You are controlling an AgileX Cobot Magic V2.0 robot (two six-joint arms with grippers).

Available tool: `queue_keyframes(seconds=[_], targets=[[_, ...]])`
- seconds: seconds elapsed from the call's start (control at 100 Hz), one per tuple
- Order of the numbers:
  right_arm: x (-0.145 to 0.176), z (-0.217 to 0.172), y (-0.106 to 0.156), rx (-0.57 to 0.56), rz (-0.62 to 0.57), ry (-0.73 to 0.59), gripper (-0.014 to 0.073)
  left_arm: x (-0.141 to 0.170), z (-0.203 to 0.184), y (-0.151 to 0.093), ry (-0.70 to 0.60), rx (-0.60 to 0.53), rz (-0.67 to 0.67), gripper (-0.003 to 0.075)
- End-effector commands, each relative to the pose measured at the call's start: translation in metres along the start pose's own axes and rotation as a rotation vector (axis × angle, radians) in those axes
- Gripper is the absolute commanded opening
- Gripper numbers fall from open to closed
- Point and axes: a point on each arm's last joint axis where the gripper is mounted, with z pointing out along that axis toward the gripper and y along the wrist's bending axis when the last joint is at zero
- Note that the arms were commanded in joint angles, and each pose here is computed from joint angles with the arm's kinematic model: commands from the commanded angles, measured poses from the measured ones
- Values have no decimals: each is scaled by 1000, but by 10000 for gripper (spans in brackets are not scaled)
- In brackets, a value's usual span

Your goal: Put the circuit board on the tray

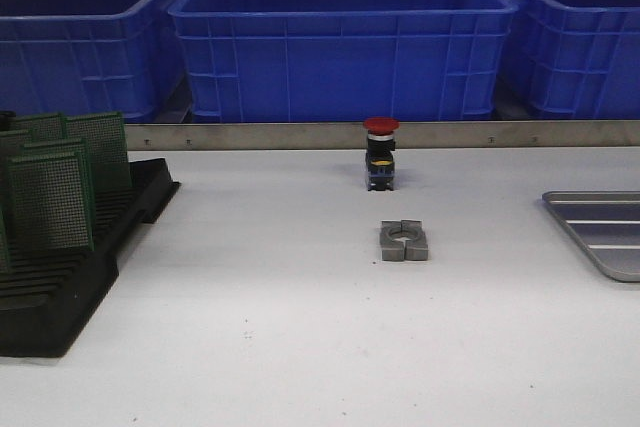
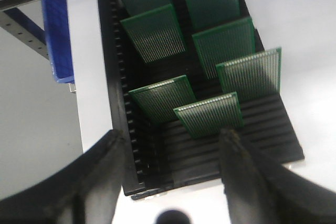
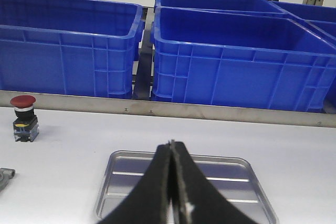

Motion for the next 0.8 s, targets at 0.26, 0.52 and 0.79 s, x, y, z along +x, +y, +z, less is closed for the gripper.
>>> queue_keyframes(seconds=[0.26,0.52,0.79], targets=[[-9,-2,0,-2,-10,-106,-60,-32,30,-4,36,223,631,408],[-9,-2,0,-2,-10,-106,-60,-33,62,-1,54,262,874,408],[-9,-2,0,-2,-10,-106,-60,-36,83,1,44,243,909,408]])
